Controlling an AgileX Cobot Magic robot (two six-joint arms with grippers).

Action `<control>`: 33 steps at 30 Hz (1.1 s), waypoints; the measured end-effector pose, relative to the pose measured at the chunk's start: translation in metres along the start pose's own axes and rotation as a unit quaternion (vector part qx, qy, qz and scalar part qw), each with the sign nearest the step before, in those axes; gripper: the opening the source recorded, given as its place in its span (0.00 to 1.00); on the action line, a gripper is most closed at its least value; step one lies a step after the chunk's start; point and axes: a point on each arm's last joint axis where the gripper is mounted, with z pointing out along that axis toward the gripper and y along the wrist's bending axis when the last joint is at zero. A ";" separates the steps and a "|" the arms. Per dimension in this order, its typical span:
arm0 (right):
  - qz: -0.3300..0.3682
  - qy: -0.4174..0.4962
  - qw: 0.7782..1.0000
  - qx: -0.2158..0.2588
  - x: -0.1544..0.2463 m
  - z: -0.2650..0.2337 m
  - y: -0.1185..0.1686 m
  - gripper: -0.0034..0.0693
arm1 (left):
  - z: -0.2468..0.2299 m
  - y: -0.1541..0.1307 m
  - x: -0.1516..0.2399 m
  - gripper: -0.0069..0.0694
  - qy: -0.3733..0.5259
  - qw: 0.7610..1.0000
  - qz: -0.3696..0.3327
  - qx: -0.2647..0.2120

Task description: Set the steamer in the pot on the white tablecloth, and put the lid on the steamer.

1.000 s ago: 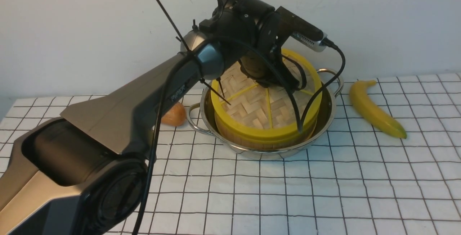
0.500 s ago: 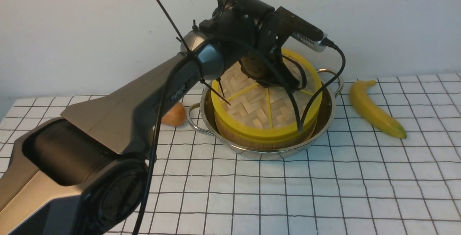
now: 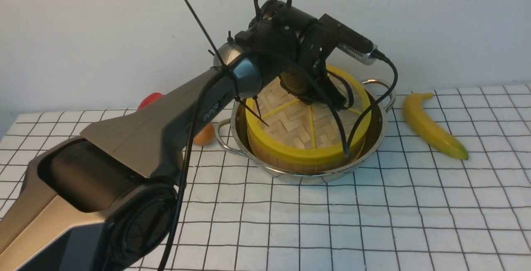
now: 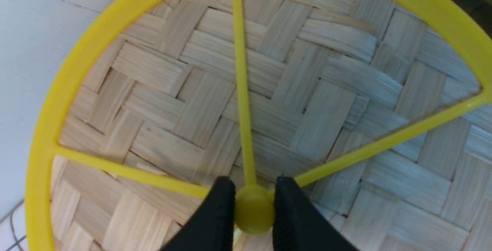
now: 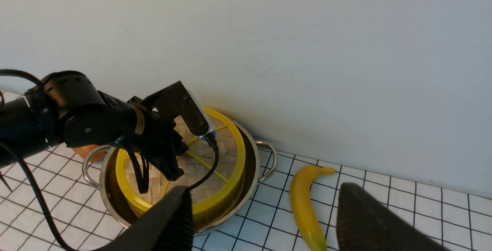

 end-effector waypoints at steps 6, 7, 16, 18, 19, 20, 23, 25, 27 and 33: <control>0.000 0.000 1.000 0.000 0.000 0.000 0.000 0.72 | 0.000 0.000 0.000 0.24 0.000 1.000 0.000 0.000; 0.000 0.000 1.000 0.000 0.000 0.000 0.000 0.72 | 0.000 0.000 0.000 0.24 0.000 1.000 0.000 0.000; 0.000 0.000 1.000 0.000 0.000 0.000 0.000 0.72 | -0.020 0.011 -0.007 0.61 -0.018 0.999 0.015 -0.031; 0.000 0.000 1.000 0.000 0.000 0.000 0.000 0.72 | -0.032 0.014 -0.010 0.66 -0.028 0.999 0.014 -0.036; 0.000 0.000 1.000 0.000 0.000 0.000 0.000 0.72 | -0.053 0.020 -0.016 0.72 -0.048 0.998 0.011 -0.042; 0.000 0.000 1.000 0.000 0.000 0.000 0.000 0.72 | -0.071 0.024 -0.020 0.75 -0.064 0.997 0.006 -0.047; 0.000 0.000 1.000 0.000 0.000 0.000 0.000 0.72 | -0.111 0.033 -0.025 0.78 -0.092 0.994 -0.005 -0.055; -0.007 0.000 1.000 0.004 0.000 0.000 -0.001 0.72 | -0.159 0.043 -0.024 0.72 -0.105 0.993 -0.019 -0.059; -0.015 -0.001 1.000 0.012 0.000 0.000 -0.002 0.72 | -0.191 0.048 -0.018 0.59 -0.102 0.993 -0.023 -0.063; -0.038 -0.006 0.998 0.050 0.001 -0.004 -0.009 0.61 | -0.293 0.067 0.004 0.09 -0.143 0.985 -0.010 -0.098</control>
